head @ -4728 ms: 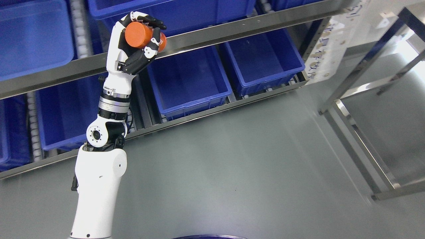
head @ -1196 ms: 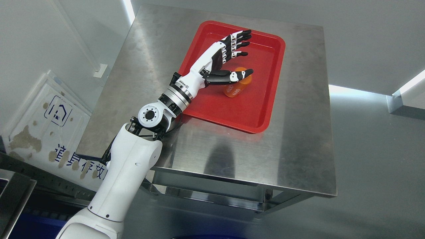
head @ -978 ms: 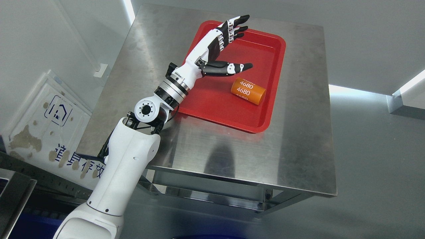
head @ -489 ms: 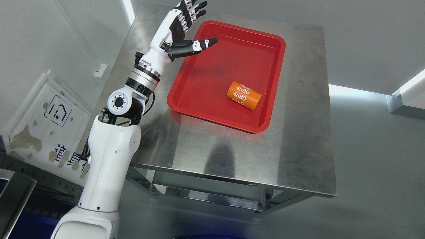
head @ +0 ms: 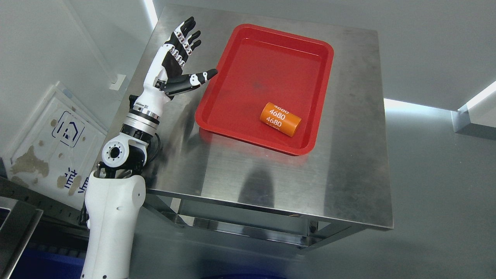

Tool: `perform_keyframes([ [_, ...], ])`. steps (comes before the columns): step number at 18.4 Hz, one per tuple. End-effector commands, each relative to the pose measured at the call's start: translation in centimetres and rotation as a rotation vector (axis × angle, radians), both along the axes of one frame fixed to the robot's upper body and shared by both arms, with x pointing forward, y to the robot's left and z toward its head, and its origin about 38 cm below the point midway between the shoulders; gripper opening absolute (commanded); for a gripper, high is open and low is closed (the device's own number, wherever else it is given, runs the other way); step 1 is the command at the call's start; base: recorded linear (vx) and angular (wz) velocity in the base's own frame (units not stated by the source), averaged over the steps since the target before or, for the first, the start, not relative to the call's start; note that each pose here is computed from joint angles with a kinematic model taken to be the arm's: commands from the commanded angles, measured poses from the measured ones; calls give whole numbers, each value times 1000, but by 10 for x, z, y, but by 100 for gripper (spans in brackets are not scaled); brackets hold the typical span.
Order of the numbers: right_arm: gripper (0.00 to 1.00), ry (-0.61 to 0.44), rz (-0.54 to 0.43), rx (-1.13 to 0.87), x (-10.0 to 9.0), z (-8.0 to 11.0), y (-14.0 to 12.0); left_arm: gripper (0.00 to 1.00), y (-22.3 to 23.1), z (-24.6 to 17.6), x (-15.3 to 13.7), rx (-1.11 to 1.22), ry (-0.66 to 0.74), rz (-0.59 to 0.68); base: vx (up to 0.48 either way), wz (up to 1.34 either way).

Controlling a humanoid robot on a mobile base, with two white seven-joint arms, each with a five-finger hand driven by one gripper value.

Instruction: Grab orange capacitor from left shelf to right desk

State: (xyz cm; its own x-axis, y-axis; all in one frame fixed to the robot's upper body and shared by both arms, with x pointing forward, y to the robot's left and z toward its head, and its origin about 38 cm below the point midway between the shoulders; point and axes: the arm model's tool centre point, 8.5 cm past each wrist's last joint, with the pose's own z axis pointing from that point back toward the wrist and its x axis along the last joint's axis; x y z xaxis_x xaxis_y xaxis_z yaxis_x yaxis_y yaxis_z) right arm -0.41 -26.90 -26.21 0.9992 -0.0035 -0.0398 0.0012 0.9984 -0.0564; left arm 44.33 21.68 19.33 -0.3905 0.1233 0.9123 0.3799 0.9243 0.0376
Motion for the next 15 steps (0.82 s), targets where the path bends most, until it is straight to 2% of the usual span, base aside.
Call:
perform_keyframes([
  [1,100,10,-13,-18,-14,1,-11,100,63,21,-33,56,-107,123,0,0],
  [8,100,10,-13,-18,-14,1,-11,100,66,-12,-50,45,-41,141,0,0],
  [15,100,10,-13,-18,-14,1,-11,100,54,-14,-49,9,-38,130,0,0],
])
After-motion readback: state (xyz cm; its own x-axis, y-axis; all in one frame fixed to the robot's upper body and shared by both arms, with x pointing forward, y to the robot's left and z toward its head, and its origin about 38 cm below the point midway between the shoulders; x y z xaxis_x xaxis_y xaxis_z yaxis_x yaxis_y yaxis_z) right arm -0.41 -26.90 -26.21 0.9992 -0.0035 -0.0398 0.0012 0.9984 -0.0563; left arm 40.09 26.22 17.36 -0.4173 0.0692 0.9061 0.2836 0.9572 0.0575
